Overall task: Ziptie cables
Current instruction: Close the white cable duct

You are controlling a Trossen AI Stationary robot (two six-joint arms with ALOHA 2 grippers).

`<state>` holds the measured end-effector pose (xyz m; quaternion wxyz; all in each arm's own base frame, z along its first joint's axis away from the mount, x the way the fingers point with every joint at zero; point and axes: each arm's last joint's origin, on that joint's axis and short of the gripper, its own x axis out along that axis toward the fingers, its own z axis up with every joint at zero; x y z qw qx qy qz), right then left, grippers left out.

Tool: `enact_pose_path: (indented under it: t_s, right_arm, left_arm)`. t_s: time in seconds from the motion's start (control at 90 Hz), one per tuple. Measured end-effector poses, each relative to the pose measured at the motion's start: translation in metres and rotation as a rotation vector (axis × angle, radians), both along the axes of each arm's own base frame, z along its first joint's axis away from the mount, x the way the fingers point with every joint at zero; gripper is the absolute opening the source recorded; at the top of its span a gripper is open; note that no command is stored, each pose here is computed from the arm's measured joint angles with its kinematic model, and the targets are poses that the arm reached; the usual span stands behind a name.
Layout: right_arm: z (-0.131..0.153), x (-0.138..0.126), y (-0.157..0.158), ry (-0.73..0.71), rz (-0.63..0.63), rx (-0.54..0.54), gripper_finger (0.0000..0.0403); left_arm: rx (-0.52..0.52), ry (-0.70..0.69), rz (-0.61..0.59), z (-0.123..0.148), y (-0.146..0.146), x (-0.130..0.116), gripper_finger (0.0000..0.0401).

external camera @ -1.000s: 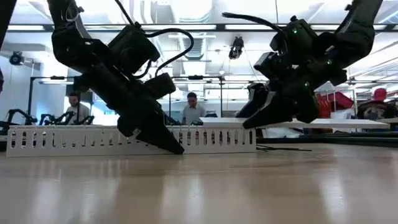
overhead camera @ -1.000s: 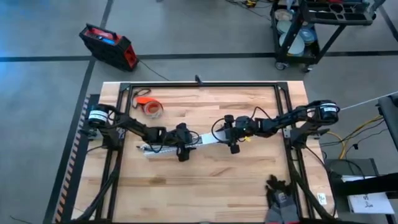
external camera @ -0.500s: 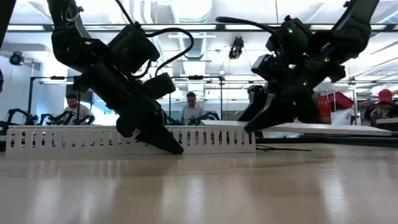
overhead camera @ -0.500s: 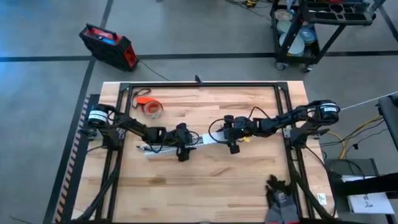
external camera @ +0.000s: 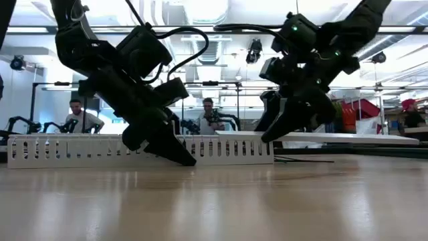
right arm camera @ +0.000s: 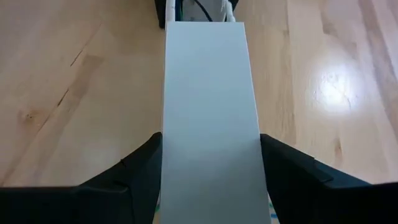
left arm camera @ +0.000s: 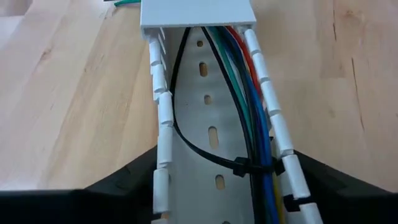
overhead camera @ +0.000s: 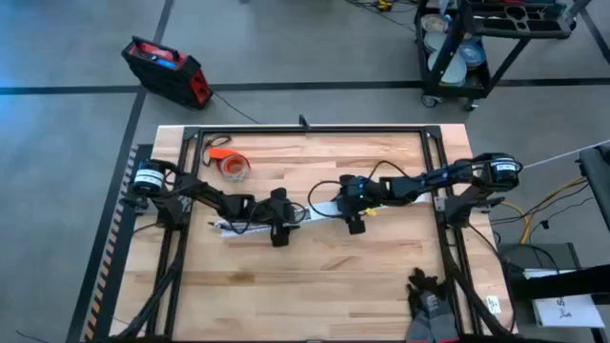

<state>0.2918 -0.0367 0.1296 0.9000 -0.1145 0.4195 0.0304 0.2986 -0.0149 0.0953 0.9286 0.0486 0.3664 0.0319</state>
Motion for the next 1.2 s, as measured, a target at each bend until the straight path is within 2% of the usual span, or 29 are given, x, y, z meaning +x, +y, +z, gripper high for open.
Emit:
enact_pose_path:
  t_s: [0.3, 0.5, 0.656, 1.2]
  right_arm:
    - [0.010, 0.007, -0.001, 0.046, 0.010, 0.010, 0.0215]
    - [0.002, 0.014, -0.003, 0.061, 0.021, 0.045, 0.0215]
    - [0.002, 0.018, -0.003, 0.063, 0.022, 0.056, 0.0215]
    - [0.017, 0.014, -0.007, 0.163, -0.036, 0.030, 0.0213]
  left_arm:
    - [0.014, 0.003, -0.015, 0.000, 0.000, 0.000, 0.0238]
    - [0.020, 0.005, -0.018, -0.001, 0.000, -0.001, 0.0250]
    - [0.019, 0.006, -0.017, -0.001, -0.001, -0.001, 0.0244]
    - [0.023, 0.015, -0.011, -0.001, -0.001, -0.001, 0.0246]
